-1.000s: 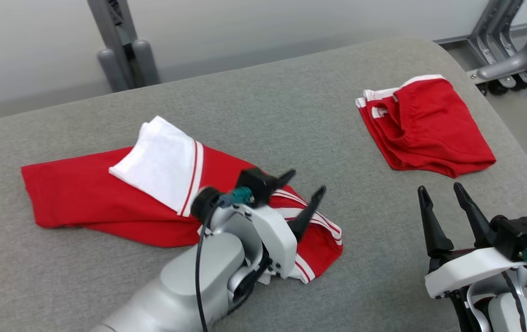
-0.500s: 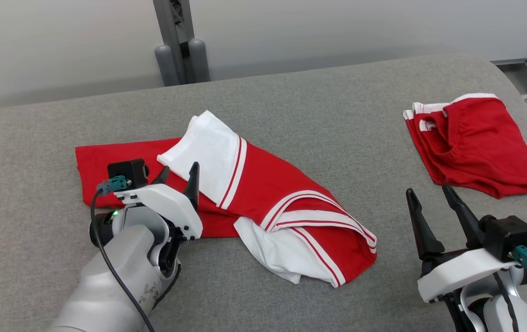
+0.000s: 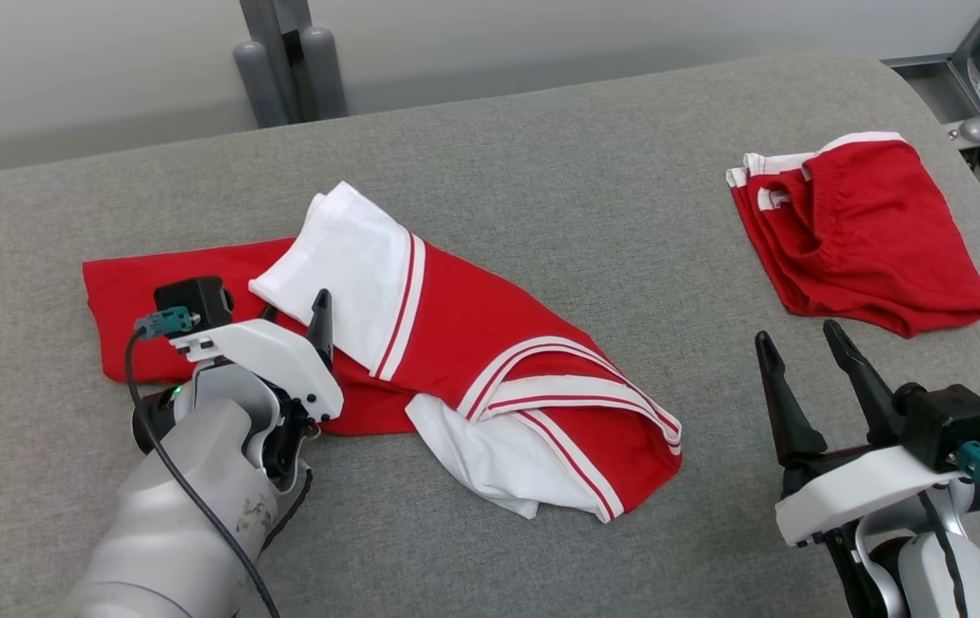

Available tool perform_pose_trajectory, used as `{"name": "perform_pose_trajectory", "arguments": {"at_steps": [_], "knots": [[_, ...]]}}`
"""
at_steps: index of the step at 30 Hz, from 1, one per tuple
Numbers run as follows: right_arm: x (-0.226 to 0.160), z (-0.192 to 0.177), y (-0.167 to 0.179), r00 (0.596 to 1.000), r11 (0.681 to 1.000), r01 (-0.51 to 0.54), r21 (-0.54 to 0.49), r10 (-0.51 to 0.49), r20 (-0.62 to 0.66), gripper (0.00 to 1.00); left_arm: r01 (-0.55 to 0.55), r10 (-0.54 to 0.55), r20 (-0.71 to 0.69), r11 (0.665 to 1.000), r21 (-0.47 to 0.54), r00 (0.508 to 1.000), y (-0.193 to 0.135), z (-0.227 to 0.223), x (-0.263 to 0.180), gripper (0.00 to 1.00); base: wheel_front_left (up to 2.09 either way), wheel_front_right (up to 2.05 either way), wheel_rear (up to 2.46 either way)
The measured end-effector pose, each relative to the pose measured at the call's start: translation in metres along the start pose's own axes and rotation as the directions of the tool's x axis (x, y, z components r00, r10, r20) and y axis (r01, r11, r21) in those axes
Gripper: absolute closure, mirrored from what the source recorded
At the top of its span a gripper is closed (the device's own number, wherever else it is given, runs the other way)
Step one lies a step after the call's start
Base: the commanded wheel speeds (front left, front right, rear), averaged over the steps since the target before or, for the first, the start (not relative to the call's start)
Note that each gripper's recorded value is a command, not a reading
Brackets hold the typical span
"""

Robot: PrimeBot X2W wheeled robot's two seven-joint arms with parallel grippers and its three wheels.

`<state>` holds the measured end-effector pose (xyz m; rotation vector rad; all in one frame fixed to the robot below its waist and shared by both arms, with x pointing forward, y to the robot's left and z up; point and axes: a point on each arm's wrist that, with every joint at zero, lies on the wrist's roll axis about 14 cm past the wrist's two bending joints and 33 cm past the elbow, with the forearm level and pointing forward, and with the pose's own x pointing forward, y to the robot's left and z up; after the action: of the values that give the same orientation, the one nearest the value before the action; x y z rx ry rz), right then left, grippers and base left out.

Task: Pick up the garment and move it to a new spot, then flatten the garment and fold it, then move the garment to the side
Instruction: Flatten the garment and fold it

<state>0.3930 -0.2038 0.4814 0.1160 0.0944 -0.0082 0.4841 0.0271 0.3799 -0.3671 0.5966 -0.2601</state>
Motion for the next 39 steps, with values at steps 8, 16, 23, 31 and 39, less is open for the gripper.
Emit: {"name": "perform_pose_trajectory", "arguments": {"at_steps": [8,16,23,31,39], "knots": [[-0.001,-0.002,-0.010,1.000,1.000,0.030,-0.006,-0.030,-0.006,0.00,0.025,-0.025,0.002,1.000,-0.013,1.000,-0.012,0.003,0.015,0.67,0.00,0.00,0.00],[-0.002,-0.006,-0.020,0.998,0.998,0.058,-0.008,-0.058,-0.012,0.00,0.132,-0.134,0.099,0.991,0.024,0.986,-0.047,0.035,0.027,1.00,0.00,0.00,0.00],[-0.001,-0.006,-0.017,0.999,0.999,0.049,-0.004,-0.049,-0.011,0.00,0.263,-0.276,0.202,0.961,0.088,0.940,-0.101,0.082,0.029,1.00,0.00,0.00,0.00],[-0.014,-0.005,-0.031,0.995,0.995,0.097,0.018,-0.097,-0.001,0.00,0.363,-0.401,0.230,0.912,0.191,0.887,-0.163,0.104,0.035,1.00,0.00,0.00,0.00],[-0.033,-0.010,-0.056,0.983,0.982,0.184,0.049,-0.184,0.003,0.00,0.439,-0.497,0.182,0.853,0.282,0.849,-0.222,0.099,0.056,1.00,0.00,0.00,0.00]]}}
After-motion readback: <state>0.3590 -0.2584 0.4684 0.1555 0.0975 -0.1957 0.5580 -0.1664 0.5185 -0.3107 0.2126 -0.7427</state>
